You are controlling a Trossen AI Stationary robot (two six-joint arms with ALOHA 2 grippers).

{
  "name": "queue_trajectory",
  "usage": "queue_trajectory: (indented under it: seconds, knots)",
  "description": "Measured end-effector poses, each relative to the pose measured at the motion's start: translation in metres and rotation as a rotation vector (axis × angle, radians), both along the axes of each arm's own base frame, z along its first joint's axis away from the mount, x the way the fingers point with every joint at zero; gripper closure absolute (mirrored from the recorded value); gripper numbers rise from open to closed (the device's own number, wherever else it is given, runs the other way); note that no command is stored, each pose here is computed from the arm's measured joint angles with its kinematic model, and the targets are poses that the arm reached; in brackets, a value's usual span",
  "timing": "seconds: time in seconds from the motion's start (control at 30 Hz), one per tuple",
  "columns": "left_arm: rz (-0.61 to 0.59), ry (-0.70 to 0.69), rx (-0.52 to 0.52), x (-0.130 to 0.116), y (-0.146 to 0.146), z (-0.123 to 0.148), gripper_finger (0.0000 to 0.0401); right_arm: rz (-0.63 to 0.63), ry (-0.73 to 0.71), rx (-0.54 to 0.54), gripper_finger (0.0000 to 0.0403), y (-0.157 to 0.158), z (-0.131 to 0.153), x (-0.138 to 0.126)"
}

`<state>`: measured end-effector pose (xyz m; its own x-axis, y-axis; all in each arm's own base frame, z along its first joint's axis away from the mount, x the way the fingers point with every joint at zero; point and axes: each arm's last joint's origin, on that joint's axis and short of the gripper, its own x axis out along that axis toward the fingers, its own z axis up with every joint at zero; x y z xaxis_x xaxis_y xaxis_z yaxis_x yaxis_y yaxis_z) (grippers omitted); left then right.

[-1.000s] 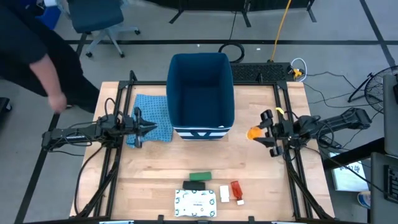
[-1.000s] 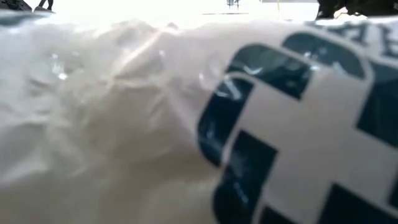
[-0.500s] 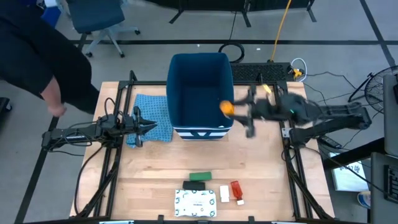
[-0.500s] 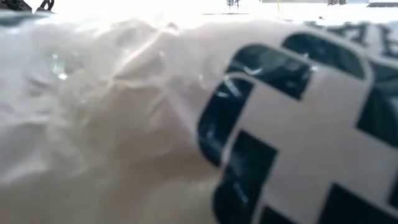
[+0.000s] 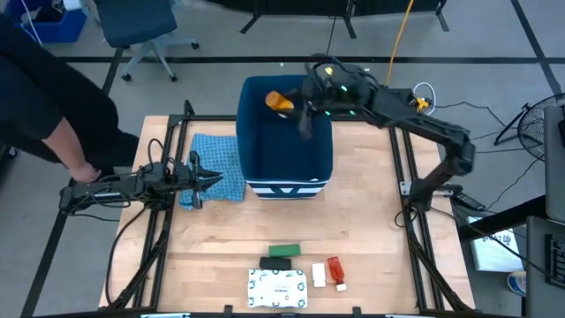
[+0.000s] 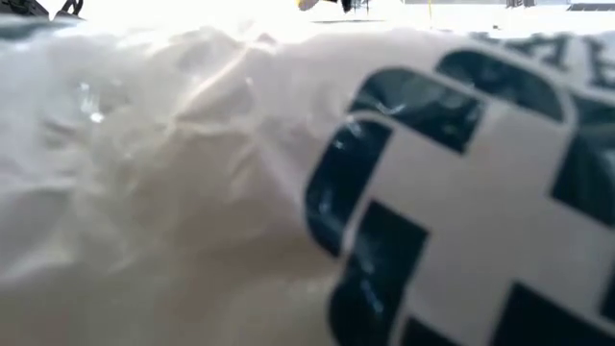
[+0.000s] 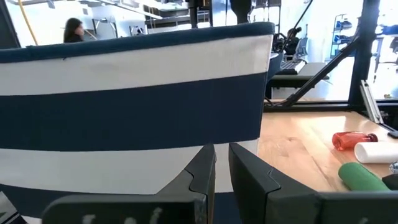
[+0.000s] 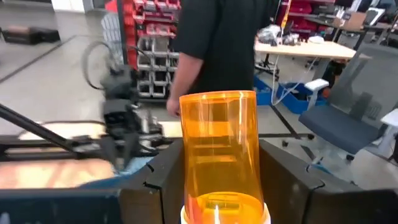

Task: Pick & place medical supplies in basket/bin
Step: Put the orange pill bottle into the blue bin

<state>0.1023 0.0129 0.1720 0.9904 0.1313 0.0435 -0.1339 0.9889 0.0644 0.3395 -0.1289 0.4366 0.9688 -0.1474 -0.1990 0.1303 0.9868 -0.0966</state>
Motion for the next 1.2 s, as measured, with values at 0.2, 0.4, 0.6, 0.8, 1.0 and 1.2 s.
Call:
queue_trajectory:
  seconds: [0.2, 0.4, 0.6, 0.8, 1.0, 1.2]
  knots:
    - [0.0, 0.032, 0.0, 0.0, 0.0, -0.003, 0.035, 0.033, 0.199, -0.062, 0.0238, -0.034, -0.054, 0.036]
    - [0.0, 0.045, -0.002, 0.0, 0.0, -0.004, 0.035, 0.006, 0.389, -0.049, 0.0238, -0.064, -0.119, 0.061]
    - [0.001, 0.043, -0.001, 0.0, 0.0, -0.004, 0.035, 0.042, 0.502, -0.005, 0.0238, -0.073, -0.173, 0.082]
    - [0.027, 0.044, -0.001, 0.0, 0.001, -0.004, 0.035, 0.047, 0.622, 0.044, 0.0238, -0.082, -0.214, 0.087]
    - [0.027, 0.047, 0.013, 0.0, 0.001, -0.004, 0.035, 0.072, 0.713, 0.089, 0.0238, -0.083, -0.249, 0.092]
    - [0.028, 0.046, 0.012, 0.0, 0.001, -0.004, 0.035, 0.054, 0.797, 0.101, 0.0238, -0.085, -0.281, 0.095]
